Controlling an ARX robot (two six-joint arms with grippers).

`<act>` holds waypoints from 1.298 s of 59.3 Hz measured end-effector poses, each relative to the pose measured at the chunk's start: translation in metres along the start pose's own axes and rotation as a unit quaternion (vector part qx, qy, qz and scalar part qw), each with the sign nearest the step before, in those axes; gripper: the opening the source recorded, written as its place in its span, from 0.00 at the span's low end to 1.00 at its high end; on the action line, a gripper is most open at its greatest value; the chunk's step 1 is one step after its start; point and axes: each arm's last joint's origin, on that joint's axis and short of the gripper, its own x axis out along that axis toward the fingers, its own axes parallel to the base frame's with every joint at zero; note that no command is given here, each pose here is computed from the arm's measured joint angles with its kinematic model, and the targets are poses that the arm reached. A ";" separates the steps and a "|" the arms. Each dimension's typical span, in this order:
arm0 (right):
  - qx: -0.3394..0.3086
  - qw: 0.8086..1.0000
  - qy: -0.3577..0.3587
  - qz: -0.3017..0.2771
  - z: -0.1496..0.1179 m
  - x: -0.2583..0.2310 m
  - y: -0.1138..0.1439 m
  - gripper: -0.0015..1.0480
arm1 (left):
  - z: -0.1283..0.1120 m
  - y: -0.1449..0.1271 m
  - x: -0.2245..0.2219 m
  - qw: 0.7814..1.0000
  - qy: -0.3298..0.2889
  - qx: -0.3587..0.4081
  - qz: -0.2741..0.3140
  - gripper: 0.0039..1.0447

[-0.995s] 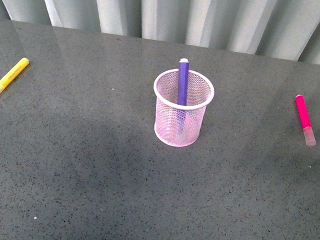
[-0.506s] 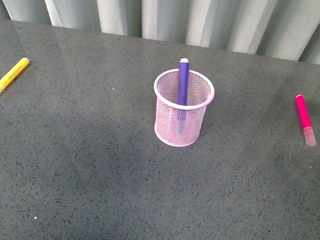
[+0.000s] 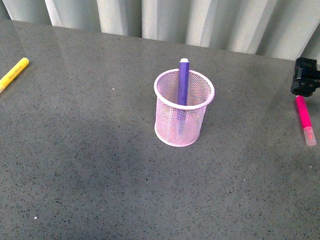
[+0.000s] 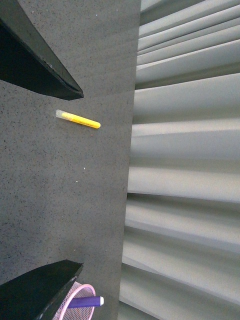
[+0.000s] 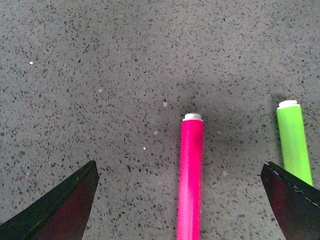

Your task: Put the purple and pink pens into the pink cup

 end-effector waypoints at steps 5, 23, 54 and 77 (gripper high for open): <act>0.007 1.000 0.002 0.002 0.000 0.007 0.001 0.93 | 0.000 0.000 0.000 1.000 0.000 0.000 0.000 0.94; 0.019 1.000 0.020 0.004 -0.007 0.032 0.000 0.93 | 0.000 0.000 0.000 1.000 0.000 0.000 0.000 0.94; 0.025 0.999 0.032 0.011 -0.002 0.052 0.004 0.73 | 0.000 0.000 0.000 1.000 0.000 0.000 0.000 0.94; 0.019 0.998 0.048 0.023 -0.005 0.049 0.011 0.18 | 0.000 0.000 0.000 1.000 0.000 0.000 0.000 0.94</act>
